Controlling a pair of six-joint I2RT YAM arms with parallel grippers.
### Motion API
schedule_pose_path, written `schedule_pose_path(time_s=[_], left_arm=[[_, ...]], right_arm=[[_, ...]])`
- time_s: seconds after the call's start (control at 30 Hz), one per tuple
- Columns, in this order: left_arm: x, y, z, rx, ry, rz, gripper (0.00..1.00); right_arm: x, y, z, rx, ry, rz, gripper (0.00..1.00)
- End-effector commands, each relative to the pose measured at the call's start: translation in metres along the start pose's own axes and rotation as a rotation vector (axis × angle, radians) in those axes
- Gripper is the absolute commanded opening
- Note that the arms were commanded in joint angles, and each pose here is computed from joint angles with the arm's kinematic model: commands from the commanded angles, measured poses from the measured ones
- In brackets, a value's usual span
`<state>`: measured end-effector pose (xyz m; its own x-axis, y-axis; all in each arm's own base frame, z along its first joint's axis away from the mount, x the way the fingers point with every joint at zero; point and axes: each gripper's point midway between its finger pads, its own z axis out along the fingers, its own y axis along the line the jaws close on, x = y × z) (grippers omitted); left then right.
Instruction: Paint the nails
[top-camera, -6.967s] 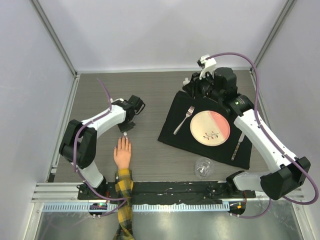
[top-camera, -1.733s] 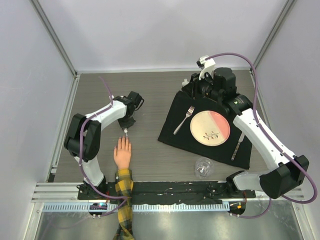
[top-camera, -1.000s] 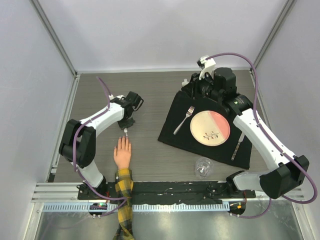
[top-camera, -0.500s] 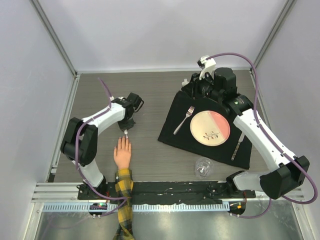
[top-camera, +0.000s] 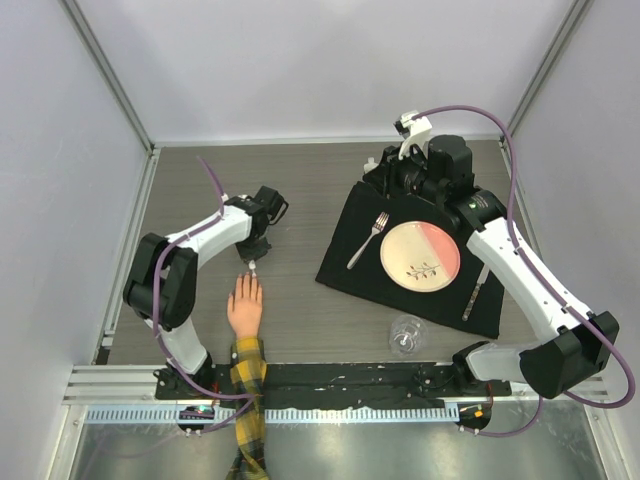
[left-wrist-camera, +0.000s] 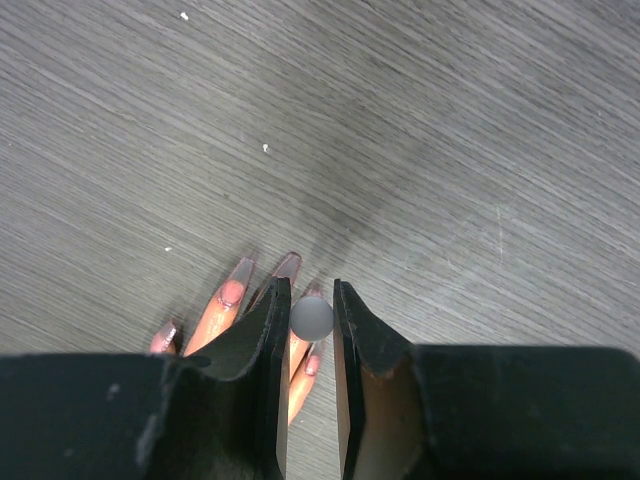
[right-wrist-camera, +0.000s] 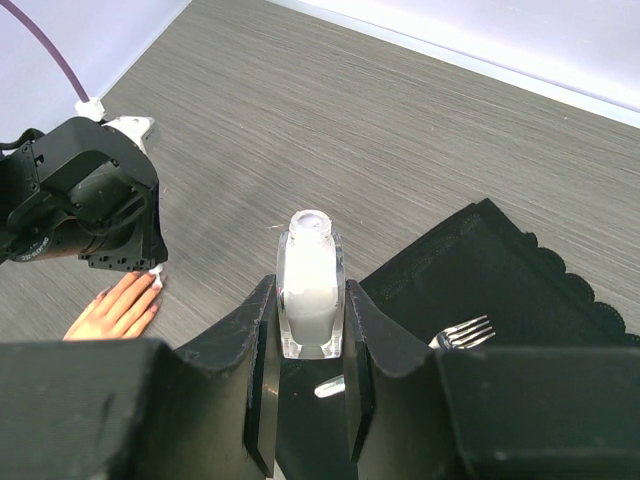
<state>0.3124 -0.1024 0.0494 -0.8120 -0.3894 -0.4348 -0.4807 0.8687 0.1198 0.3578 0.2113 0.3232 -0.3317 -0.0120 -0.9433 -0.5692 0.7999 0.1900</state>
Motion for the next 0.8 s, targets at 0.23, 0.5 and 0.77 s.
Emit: schedule_pose_path(time_s=[0.23, 0.5, 0.77], left_arm=[[-0.015, -0.006, 0.001, 0.004, -0.036, -0.018, 0.00], [-0.018, -0.008, 0.004, 0.002, -0.034, -0.019, 0.00], [-0.022, -0.008, 0.005, 0.002, -0.037, -0.016, 0.00]], right_arm=[[-0.032, 0.003, -0.005, -0.005, -0.096, -0.036, 0.00], [-0.032, 0.002, -0.003, -0.001, -0.092, -0.038, 0.00], [-0.033, 0.001, -0.001, 0.001, -0.092, -0.044, 0.00]])
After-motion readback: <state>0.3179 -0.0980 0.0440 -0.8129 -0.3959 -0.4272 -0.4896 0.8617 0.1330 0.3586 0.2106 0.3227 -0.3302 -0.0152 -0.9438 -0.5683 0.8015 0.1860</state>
